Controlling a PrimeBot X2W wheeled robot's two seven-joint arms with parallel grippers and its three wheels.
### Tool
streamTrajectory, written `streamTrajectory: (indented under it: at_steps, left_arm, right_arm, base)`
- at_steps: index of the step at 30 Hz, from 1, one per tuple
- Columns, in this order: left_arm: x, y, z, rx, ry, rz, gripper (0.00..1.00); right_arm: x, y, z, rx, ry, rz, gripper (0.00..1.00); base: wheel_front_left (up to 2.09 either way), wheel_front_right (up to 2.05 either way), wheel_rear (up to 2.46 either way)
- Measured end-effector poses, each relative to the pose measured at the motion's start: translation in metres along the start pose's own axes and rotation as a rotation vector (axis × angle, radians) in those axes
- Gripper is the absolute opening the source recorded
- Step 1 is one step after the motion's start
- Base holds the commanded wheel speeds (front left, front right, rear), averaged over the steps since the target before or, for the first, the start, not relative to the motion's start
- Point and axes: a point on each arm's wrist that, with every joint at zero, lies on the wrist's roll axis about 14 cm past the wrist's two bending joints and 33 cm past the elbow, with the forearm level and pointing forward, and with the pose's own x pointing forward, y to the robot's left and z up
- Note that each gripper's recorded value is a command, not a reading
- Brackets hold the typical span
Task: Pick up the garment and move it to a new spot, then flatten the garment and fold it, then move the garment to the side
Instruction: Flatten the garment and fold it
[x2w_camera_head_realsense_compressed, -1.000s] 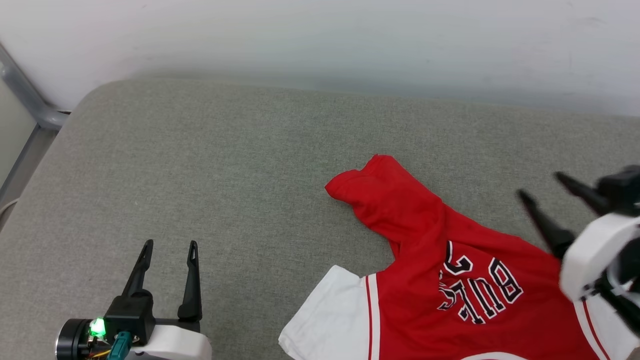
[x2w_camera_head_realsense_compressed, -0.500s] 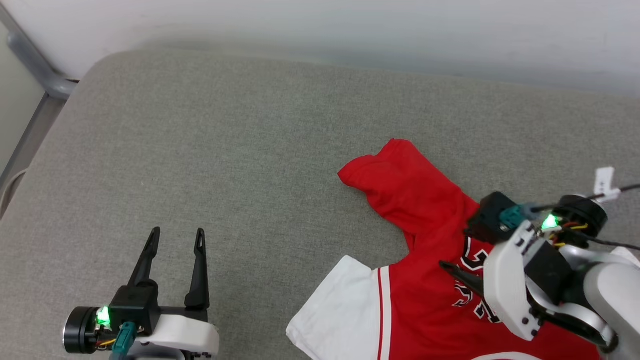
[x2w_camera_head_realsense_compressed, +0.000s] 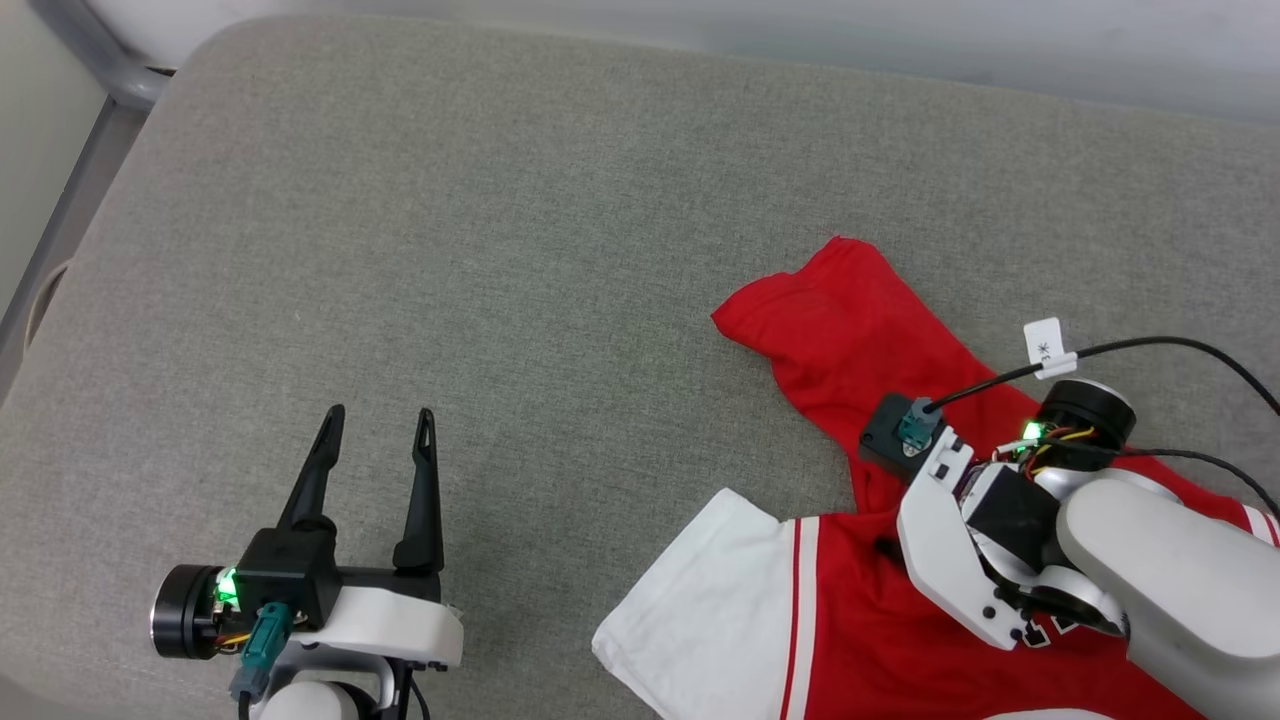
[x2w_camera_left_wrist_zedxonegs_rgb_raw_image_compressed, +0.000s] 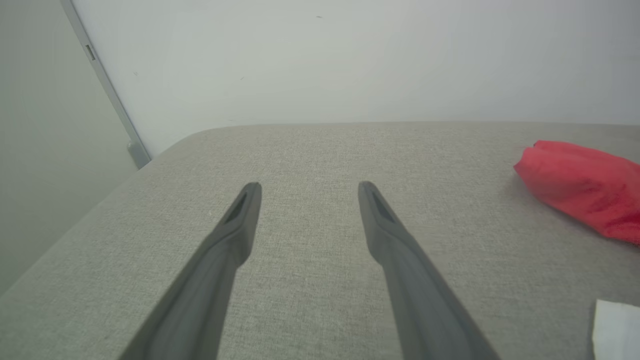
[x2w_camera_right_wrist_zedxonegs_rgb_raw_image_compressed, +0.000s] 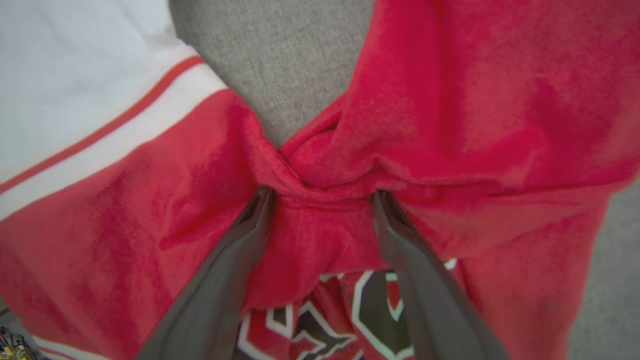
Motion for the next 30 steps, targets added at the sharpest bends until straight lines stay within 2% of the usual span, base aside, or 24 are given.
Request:
streamTrajectory:
  at_steps: [6,7,8,11,16,20,30]
  left_arm:
    - [0.0,0.003,-0.005,0.004,0.017,0.01,1.0]
    - [0.001,0.003,-0.005,0.004,0.016,0.012,1.0]
    - [0.001,0.003,-0.005,0.003,0.016,0.012,1.0]
    - [0.001,0.004,-0.005,0.003,0.015,0.011,1.0]
    - [0.001,0.002,-0.003,0.003,0.008,0.005,1.0]
    - [0.001,0.0,-0.002,0.001,0.004,-0.005,1.0]
    - [-0.002,0.004,-0.004,0.004,0.013,0.004,1.0]
  right_arm:
    - [0.017,0.004,-0.008,-0.044,0.045,0.028,1.0]
    - [0.018,0.004,-0.006,-0.04,0.035,0.033,0.38]
    - [0.019,0.004,-0.005,-0.035,0.025,0.038,0.0]
    - [0.018,0.004,0.008,-0.044,-0.034,0.035,0.0]
    - [0.006,-0.014,0.04,0.006,-0.165,-0.004,0.0]
    - [-0.009,-0.053,0.058,0.05,-0.23,-0.101,0.0]
    - [-0.022,-0.131,0.061,0.185,-0.265,-0.298,0.0]
  base:
    - [0.0,0.0,0.0]
    - [0.0,0.0,0.0]
    - [0.0,0.0,0.0]
    - [0.0,0.0,0.0]
    - [0.0,0.0,0.0]
    - [0.0,0.0,0.0]
    - [0.0,0.0,0.0]
